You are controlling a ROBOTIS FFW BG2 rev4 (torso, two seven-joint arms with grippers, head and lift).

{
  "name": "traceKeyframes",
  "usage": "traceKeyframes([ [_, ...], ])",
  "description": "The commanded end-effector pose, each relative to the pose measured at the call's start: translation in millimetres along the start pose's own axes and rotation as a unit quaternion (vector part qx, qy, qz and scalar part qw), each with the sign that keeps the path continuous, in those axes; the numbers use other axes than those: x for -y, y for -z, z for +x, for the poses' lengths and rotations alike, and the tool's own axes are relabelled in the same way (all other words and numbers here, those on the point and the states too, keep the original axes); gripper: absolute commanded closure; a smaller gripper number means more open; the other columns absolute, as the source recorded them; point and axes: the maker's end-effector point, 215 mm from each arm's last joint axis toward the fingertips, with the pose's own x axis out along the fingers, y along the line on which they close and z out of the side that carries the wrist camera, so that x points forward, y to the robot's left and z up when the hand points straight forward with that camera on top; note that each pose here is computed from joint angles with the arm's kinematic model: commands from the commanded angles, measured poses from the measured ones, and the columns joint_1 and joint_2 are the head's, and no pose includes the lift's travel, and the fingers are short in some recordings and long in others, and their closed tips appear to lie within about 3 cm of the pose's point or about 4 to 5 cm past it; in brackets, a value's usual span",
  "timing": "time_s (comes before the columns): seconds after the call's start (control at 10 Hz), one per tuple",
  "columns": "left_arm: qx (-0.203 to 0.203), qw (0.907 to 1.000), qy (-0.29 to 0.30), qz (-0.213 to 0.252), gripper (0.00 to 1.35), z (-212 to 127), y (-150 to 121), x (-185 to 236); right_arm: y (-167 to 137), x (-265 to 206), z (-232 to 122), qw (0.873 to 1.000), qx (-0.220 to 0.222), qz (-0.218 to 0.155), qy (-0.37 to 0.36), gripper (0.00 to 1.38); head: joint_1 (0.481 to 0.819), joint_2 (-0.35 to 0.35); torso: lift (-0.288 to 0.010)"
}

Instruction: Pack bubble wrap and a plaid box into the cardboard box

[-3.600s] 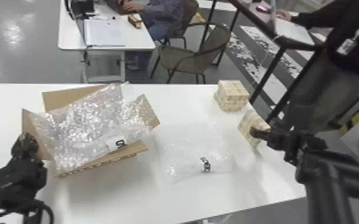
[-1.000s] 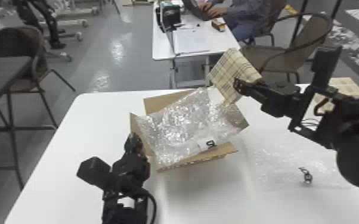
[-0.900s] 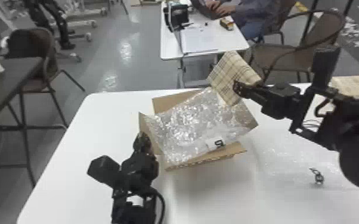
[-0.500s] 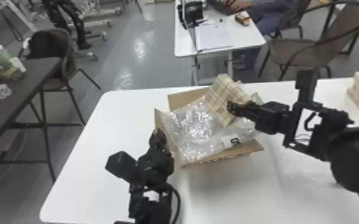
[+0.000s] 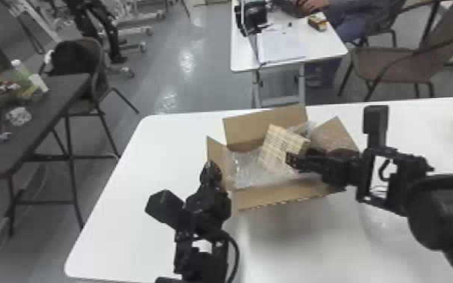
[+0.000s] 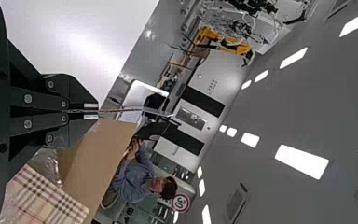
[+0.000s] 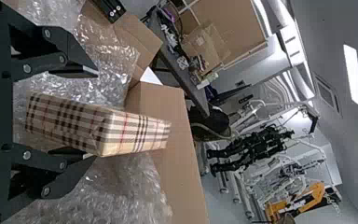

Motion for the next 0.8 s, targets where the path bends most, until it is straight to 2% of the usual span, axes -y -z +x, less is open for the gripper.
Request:
traceKeyframes([
  [0.0,0.001,1.0000,-0.001,-0.001,1.21,0.1,-0.6,-0.5,-6.1,-1.6,-0.1,1.000,0.017,0.002,-0.005,0.07,0.695,0.253,-0.110],
  [0.1,0.001,1.0000,-0.001,-0.001,1.21,0.1,-0.6,-0.5,-19.5,-9.2,-1.4,0.999,0.037,-0.003,-0.014,0.10,0.695,0.253,-0.110],
  [0.2,0.000,1.0000,-0.001,-0.001,1.21,0.0,0.1,-1.1,-45.3,-9.8,-13.1,0.998,0.064,-0.021,-0.011,0.13,0.695,0.253,-0.110],
  [0.3,-0.001,1.0000,-0.002,-0.002,1.21,-0.1,0.9,-1.9,-74.1,-6.2,-33.0,0.995,0.095,-0.043,0.004,0.13,0.695,0.253,-0.110],
  [0.4,0.000,1.0000,-0.003,-0.002,1.21,0.0,0.5,-2.7,-109.4,0.1,-62.0,0.987,0.136,-0.080,0.028,0.13,0.695,0.238,-0.110],
  [0.5,0.000,1.0000,-0.003,-0.002,1.21,0.0,0.5,-2.7,-141.2,7.8,-98.8,0.976,0.171,-0.122,0.061,0.13,0.695,0.209,-0.110],
  [0.6,0.000,1.0000,-0.003,-0.002,1.21,0.0,0.5,-2.7,-166.3,16.8,-143.2,0.958,0.220,-0.155,0.095,0.13,0.693,0.193,-0.110],
  [0.7,0.000,1.0000,-0.003,-0.002,1.21,-0.6,0.7,-3.1,-170.4,30.3,-185.3,0.944,0.249,-0.173,0.130,0.13,0.673,0.148,-0.110],
])
